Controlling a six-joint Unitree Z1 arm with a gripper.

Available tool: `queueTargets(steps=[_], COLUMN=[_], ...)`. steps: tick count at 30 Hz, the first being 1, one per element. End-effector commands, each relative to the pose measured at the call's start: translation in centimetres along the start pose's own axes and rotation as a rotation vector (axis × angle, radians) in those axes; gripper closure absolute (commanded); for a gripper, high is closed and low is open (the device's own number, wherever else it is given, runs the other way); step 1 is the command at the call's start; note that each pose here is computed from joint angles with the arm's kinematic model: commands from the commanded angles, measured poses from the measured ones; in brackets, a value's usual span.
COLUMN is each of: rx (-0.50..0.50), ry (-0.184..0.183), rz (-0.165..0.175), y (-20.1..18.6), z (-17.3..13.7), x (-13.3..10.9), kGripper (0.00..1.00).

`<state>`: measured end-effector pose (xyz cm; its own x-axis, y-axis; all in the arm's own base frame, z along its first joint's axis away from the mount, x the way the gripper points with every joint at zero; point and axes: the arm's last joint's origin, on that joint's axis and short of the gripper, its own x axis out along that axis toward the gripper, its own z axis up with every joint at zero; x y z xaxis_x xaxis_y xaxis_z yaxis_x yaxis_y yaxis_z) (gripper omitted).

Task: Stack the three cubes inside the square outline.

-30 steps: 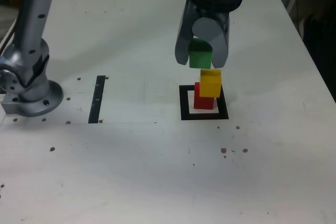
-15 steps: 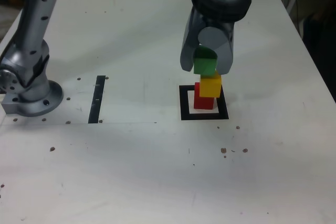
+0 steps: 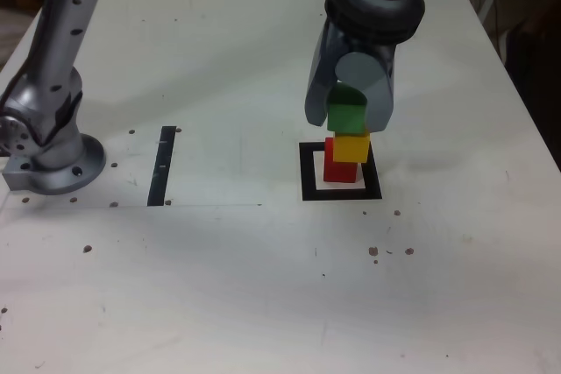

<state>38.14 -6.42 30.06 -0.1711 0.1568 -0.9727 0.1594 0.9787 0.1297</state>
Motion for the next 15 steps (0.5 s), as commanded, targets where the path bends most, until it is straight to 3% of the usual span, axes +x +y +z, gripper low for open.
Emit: queueTargets(steps=[1, 5, 8, 12, 15], rx=[0.005, 0.007, 0.008, 0.01, 0.007], ry=[0.025, 0.048, 0.037, -0.008, -0.044], rz=[-0.008, -0.017, 0.008, 0.05, 0.059], y=[-0.1, -0.2, -0.1, 0.2, 0.4], z=[0.2, 0.3, -0.3, -1.8, -2.9], x=[0.4, 1.0, 0.4, -1.3, -2.4], kGripper=[0.47, 0.22, 0.06, 0.0, 0.0])
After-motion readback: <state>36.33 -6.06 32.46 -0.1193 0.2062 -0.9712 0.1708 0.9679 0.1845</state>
